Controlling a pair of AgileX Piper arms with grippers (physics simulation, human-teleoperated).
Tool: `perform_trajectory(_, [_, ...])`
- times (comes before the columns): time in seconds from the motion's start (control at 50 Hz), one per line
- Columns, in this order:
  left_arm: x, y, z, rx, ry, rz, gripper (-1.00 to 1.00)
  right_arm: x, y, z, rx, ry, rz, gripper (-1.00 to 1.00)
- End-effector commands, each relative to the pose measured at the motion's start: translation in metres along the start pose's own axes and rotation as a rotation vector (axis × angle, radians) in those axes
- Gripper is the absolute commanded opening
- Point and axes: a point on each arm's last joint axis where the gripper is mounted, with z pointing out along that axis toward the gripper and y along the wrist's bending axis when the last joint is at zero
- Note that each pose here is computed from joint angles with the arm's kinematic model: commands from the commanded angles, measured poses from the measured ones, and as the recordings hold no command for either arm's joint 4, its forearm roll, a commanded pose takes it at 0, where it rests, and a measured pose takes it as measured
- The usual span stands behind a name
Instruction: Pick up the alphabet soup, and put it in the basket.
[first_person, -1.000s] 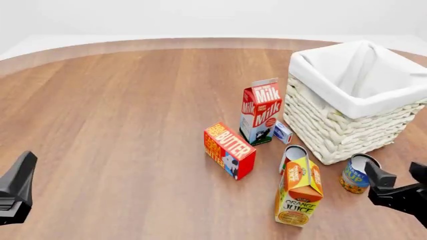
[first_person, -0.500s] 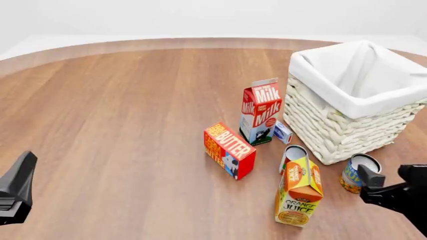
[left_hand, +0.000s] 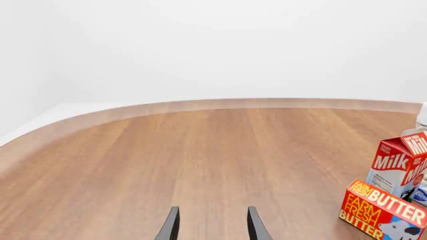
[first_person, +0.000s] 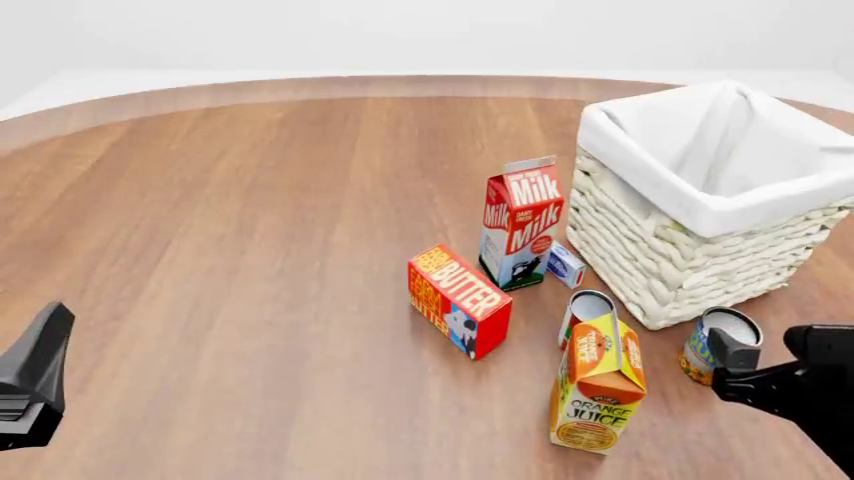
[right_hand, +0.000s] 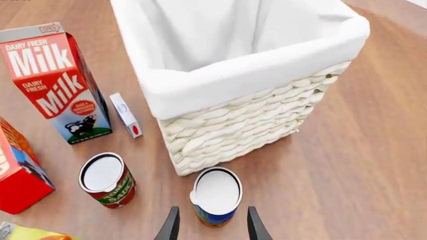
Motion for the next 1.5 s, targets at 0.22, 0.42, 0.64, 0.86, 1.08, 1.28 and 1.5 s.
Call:
perform_trajectory(0.22, [0.0,0.0,0.0,0.0,0.0,0.0,1.0,0.002,-0.001,0.008,0.007,0.007,0.008,1.0])
perform_trajectory(0.42, [0.0,0.0,0.0,0.0,0.0,0.0,1.0,0.003,-0.001,0.009,0.007,0.008,0.009,1.0])
perform_trajectory(0.64, [0.0,0.0,0.0,0.0,0.0,0.0,1.0,0.007,-0.002,0.019,0.016,0.02,0.014,1.0])
perform_trajectory(0.86, [0.0,0.0,0.0,0.0,0.0,0.0,1.0,0.012,-0.002,0.026,0.016,0.037,0.023,1.0])
perform_trajectory(1.08, [0.0,0.0,0.0,0.0,0.0,0.0,1.0,0.019,-0.002,0.033,0.014,0.062,0.026,1.0])
perform_trajectory(1.28, [0.0,0.0,0.0,0.0,0.0,0.0,1.0,0.035,-0.001,0.048,0.012,0.102,0.043,1.0])
perform_trajectory(1.5, [0.0,0.0,0.0,0.0,0.0,0.0,1.0,0.038,-0.002,0.051,0.017,0.108,0.044,1.0])
